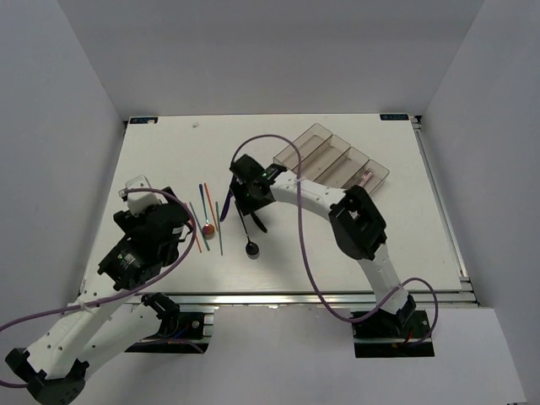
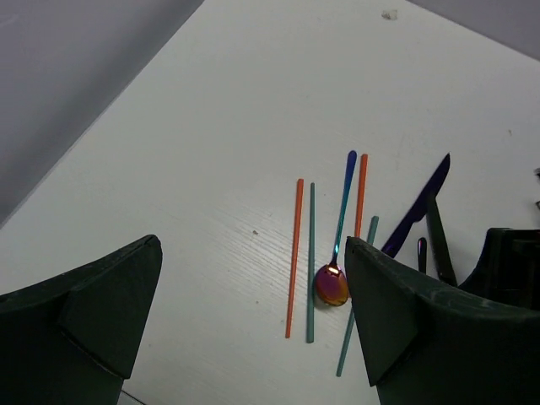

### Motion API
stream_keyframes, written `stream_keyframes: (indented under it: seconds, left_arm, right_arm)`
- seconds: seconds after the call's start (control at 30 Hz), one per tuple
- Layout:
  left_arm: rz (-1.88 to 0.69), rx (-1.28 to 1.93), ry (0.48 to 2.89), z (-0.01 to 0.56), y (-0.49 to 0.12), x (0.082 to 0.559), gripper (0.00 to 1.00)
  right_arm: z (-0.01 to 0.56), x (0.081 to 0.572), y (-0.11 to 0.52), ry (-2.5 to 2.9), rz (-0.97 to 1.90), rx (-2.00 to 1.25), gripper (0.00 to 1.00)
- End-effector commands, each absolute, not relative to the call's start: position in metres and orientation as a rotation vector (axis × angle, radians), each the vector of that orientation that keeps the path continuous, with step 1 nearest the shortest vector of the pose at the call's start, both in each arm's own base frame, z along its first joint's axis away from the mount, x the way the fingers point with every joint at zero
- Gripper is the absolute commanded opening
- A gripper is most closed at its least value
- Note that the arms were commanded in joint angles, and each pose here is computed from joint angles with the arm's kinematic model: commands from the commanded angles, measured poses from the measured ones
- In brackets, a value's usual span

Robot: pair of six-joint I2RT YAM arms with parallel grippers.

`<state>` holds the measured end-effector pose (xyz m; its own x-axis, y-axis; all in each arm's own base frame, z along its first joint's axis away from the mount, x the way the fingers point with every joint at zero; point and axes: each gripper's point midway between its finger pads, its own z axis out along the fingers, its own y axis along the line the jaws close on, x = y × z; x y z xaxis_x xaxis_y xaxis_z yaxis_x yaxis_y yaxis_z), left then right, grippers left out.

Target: Sort the eating utensils into containers

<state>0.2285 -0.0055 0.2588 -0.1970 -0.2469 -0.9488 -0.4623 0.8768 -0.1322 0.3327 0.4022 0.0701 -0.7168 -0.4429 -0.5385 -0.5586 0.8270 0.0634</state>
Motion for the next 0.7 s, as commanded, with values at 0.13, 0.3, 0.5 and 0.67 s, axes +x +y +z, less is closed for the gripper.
stream_keyframes:
  seconds: [0.13,0.3,0.5,0.67]
  left_arm:
    - [0.19,-0.37,1.906,0.23,-0.035,0.244,0.98]
    - [0.241,-0.299,1.983,0.214,-0.046,0.252,0.98]
    - [0.191,-0.334,1.933,0.225,-0.041,0.246,0.98]
    - [0.16,-0.354,1.9,0.233,-0.037,0.243,0.98]
  right_arm:
    - [0.054,0.322,0.408,2.529,0.231,-0.806,0.59]
    - [0.035,0.323,0.409,2.54,0.201,-0.841,0.55]
    - [0.005,0.329,0.401,2.596,0.129,-0.858,0.47]
    - [-0.01,0.324,0.39,2.655,0.099,-0.857,0.32]
